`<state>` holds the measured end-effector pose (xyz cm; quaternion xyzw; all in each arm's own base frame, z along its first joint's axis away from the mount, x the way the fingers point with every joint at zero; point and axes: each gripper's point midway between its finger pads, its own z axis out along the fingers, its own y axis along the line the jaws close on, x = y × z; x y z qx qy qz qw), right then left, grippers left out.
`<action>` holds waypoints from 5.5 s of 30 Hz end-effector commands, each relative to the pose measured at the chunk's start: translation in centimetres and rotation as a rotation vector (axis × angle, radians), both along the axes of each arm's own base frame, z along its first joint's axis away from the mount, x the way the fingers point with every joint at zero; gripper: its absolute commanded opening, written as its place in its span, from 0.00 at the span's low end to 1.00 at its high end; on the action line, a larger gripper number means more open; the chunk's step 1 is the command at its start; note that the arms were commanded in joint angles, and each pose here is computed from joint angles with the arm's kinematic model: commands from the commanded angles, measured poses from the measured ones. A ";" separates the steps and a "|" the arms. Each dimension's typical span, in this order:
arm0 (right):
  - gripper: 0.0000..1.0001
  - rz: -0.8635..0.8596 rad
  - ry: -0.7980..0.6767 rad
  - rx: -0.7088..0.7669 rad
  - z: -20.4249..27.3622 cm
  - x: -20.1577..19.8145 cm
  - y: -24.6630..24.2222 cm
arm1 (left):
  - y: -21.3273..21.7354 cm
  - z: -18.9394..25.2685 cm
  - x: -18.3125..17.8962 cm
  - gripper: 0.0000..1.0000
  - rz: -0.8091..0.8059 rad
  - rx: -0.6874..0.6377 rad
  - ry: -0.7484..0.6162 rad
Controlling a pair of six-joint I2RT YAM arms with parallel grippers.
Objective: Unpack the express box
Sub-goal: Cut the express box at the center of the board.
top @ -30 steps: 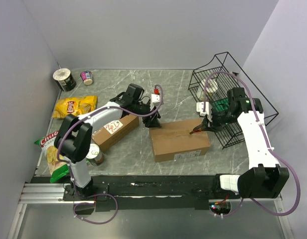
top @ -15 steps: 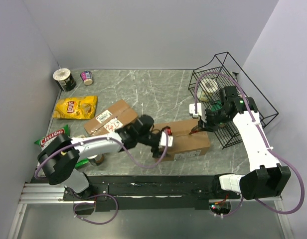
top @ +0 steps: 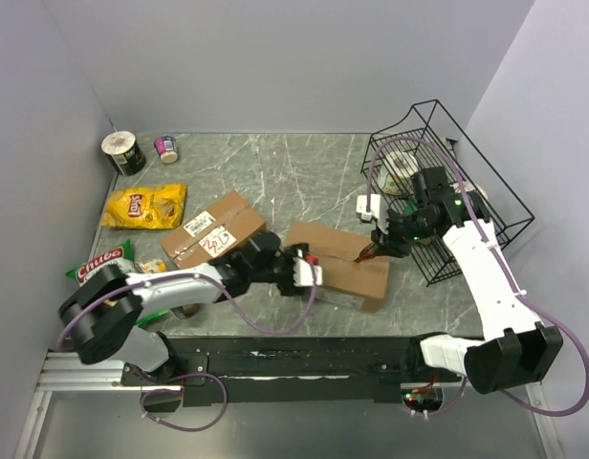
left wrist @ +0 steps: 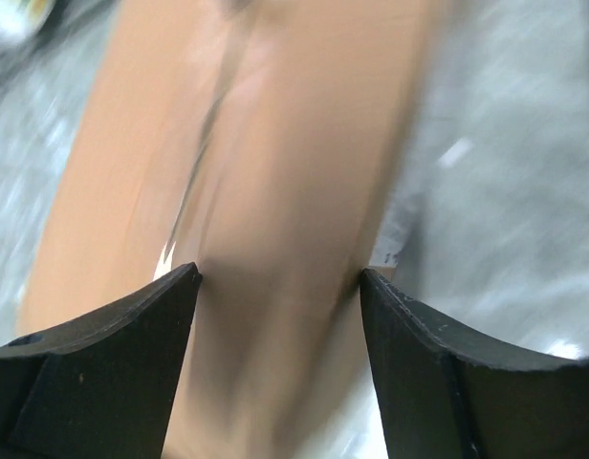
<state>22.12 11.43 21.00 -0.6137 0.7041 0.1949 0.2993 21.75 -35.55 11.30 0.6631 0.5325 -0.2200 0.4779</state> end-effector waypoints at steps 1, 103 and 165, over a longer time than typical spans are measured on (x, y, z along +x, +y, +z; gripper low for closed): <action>0.00 -0.187 0.157 0.054 -0.2 -2.0 1.4 | 7.0 -1.0 4.4 0.73 0.166 0.134 -0.065; 0.00 -0.311 0.259 -0.256 -2.9 -13.7 -3.6 | 3.7 -13.4 8.4 0.97 0.617 0.211 0.479; 0.00 -0.320 -0.090 0.649 13.9 3.4 9.9 | -0.3 17.8 4.1 0.97 -0.215 -0.366 0.493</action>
